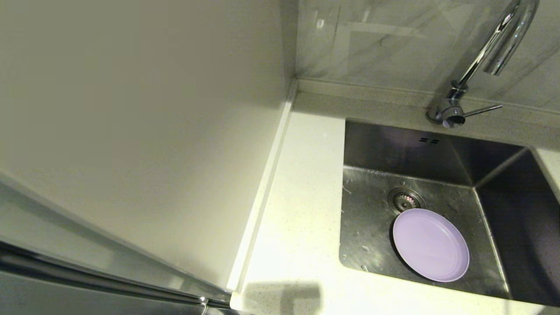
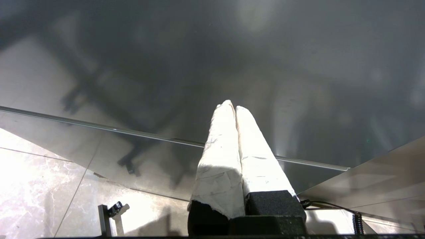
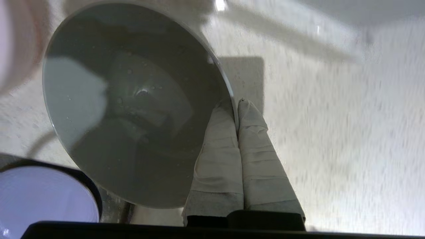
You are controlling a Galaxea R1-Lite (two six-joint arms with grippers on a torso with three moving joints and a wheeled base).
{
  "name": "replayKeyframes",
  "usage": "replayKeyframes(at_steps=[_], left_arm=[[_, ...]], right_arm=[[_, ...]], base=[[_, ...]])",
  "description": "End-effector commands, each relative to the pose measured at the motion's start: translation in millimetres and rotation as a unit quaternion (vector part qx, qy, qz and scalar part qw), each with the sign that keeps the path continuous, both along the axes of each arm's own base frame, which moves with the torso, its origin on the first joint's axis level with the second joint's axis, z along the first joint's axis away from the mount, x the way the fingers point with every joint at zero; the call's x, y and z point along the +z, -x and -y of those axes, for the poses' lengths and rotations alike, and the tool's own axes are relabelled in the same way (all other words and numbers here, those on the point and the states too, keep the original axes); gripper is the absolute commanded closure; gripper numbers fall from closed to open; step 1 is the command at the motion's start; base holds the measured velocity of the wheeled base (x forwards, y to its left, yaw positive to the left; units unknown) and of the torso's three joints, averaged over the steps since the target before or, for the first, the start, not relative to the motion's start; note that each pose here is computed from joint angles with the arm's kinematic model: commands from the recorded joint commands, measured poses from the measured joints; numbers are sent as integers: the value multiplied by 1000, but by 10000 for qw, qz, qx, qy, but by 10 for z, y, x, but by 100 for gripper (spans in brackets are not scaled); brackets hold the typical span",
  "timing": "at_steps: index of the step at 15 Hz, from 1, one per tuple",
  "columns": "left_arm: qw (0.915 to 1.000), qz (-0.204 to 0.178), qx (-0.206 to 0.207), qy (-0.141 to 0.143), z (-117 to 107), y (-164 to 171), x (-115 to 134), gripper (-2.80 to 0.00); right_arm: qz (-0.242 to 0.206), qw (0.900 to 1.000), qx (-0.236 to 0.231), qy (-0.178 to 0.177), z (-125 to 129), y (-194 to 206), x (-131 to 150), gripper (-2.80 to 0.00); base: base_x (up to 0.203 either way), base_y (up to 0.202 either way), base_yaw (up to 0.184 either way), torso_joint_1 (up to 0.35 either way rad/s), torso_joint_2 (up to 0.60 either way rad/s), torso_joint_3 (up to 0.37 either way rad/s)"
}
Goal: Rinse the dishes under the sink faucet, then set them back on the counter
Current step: Place the bowl on the table
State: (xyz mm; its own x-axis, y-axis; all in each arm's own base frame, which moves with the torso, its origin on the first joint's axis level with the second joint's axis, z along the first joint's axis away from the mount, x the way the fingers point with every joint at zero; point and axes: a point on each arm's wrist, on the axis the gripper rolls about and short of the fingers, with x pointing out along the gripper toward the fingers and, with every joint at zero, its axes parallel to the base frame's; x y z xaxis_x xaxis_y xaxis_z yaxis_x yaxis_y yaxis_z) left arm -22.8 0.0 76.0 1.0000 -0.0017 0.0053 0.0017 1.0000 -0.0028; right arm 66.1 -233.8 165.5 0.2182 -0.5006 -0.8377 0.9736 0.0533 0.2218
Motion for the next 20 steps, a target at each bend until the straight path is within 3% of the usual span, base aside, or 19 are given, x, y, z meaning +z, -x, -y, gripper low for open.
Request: replayKeyframes(at_steps=[1,2,3,14,16,18,20], left_arm=[[10000,-11,1,1,0,-2,-8,0],[10000,-5,1,2,0,-1,-4,0],[10000,-4,1,2,0,-1,-3,0],[10000,-4,1,2,0,-1,-4,0],[10000,-11,1,1,0,-2,-8,0],[10000,-11,1,1,0,-2,-8,0],[10000,-10,1,1,0,-2,-7,0]], right_arm=[[6,9999,37,100,21,-6,4,0],[-6,10000,43,74,22,-6,-10,0],[-12,10000,54,80,32,-9,-10,-280],[-13,9996,133,243,17,-12,56,-280],[-66,9986,367,384,-36,-43,109,-280],[-9,9942,766,756,-161,-158,262,-280],[185,9822,1285,1358,-287,-370,452,-280]], base=[[0,0,0,0,0,0],[0,0,0,0,0,0],[0,0,0,0,0,0],[0,0,0,0,0,0],[0,0,0,0,0,0],[0,0,0,0,0,0],[0,0,0,0,0,0]])
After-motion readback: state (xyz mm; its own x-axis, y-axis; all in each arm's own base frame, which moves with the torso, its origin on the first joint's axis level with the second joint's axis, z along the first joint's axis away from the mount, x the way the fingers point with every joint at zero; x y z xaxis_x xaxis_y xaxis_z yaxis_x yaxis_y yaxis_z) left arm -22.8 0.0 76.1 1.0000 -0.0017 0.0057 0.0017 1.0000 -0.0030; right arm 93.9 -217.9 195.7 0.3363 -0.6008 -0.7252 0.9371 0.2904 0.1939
